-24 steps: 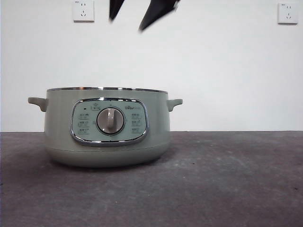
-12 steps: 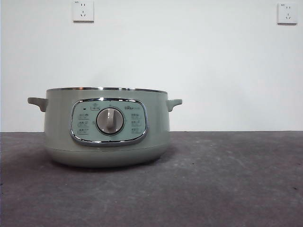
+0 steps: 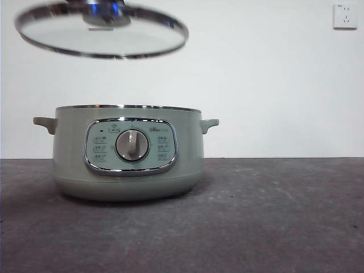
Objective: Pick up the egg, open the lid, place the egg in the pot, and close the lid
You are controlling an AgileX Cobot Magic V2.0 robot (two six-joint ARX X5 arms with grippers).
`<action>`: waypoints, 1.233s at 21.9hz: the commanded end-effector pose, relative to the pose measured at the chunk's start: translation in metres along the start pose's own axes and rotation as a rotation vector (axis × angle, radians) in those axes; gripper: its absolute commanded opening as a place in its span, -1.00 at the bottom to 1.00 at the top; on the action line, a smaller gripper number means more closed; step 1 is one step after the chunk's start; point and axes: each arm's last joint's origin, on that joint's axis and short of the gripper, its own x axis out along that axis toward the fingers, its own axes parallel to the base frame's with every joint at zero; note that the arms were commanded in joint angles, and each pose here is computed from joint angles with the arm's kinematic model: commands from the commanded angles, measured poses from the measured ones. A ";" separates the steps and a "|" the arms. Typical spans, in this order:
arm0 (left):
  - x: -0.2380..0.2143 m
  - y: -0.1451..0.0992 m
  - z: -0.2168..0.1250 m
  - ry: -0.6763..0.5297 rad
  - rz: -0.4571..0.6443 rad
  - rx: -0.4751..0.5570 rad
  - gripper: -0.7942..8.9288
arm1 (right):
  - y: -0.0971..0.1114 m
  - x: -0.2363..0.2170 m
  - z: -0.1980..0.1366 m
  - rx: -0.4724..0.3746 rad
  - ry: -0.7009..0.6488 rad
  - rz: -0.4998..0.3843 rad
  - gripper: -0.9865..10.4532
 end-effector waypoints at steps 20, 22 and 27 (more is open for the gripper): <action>0.089 0.022 -0.003 0.048 0.016 0.014 -0.85 | -0.005 0.000 -0.079 0.178 -0.036 -0.123 -0.17; 0.090 0.023 -0.004 0.053 0.015 0.013 -0.85 | -0.005 0.000 -0.079 0.178 -0.037 -0.123 -0.17; 0.090 0.022 -0.004 0.056 0.014 0.013 -0.85 | -0.005 0.000 -0.078 0.178 -0.040 -0.123 -0.17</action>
